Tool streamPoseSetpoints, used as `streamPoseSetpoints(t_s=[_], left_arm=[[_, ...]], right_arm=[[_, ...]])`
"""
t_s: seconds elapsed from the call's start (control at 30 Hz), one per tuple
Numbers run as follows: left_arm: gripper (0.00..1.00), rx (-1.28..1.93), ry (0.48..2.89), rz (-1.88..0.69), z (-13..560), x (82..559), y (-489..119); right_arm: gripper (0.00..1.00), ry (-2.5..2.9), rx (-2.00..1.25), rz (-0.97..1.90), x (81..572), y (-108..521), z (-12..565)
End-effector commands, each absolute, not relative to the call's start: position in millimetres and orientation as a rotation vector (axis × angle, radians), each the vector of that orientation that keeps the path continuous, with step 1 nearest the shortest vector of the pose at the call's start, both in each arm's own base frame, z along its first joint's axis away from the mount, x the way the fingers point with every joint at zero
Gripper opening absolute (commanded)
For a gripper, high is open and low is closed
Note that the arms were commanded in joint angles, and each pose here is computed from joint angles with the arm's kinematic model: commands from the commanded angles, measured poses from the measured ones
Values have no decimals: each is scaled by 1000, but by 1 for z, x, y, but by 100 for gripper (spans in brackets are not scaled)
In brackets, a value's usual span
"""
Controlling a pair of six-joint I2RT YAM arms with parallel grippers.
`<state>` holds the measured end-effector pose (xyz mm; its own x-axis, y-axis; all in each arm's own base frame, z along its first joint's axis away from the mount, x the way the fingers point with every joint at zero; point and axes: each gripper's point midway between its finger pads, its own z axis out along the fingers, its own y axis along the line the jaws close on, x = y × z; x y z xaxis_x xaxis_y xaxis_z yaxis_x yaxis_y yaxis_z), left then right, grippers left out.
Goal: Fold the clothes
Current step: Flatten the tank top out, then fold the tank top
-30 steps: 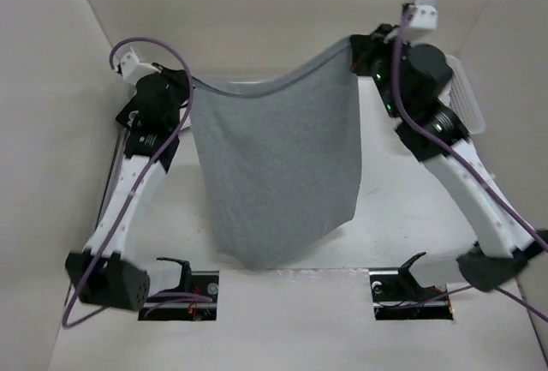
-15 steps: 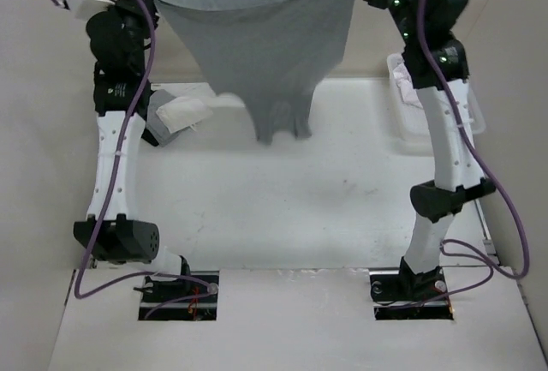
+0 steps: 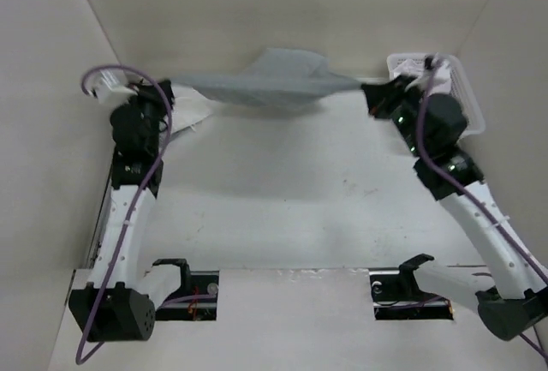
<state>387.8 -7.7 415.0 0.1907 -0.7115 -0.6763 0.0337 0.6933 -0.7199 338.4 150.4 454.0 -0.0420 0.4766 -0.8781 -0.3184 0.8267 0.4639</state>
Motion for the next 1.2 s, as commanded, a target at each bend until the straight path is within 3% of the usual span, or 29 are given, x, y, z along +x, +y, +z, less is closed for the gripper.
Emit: streamPoseSetpoints(t_s=[0.0,0.17,0.3,0.47,0.63,0.8,0.97,1.17], left_arm=[[3,-707,1387,-532,325,343,-9],[3,-741,1589,-476,224,269,-14],[2,-784,1762,-575,181,229,-39],[0,-823,1772,-694,186,183,-51],[1,-847,1716,-671,207,172,-41],[1,-833,1656,-630,224,202,-36],[1,-887,1564,-620,232,264,-33],[1,-922,1384,-549,287,369,-20]], right_arm=[[0,1606,176,663,311,157,345],[0,1810,204,824,227,175,216],[0,1979,175,932,170,187,168],[0,2160,9,1088,94,208,149],[0,2172,-72,1050,70,219,167],[0,2066,-13,913,119,230,190],[0,1956,89,854,207,224,203],[0,1761,238,775,340,181,269]])
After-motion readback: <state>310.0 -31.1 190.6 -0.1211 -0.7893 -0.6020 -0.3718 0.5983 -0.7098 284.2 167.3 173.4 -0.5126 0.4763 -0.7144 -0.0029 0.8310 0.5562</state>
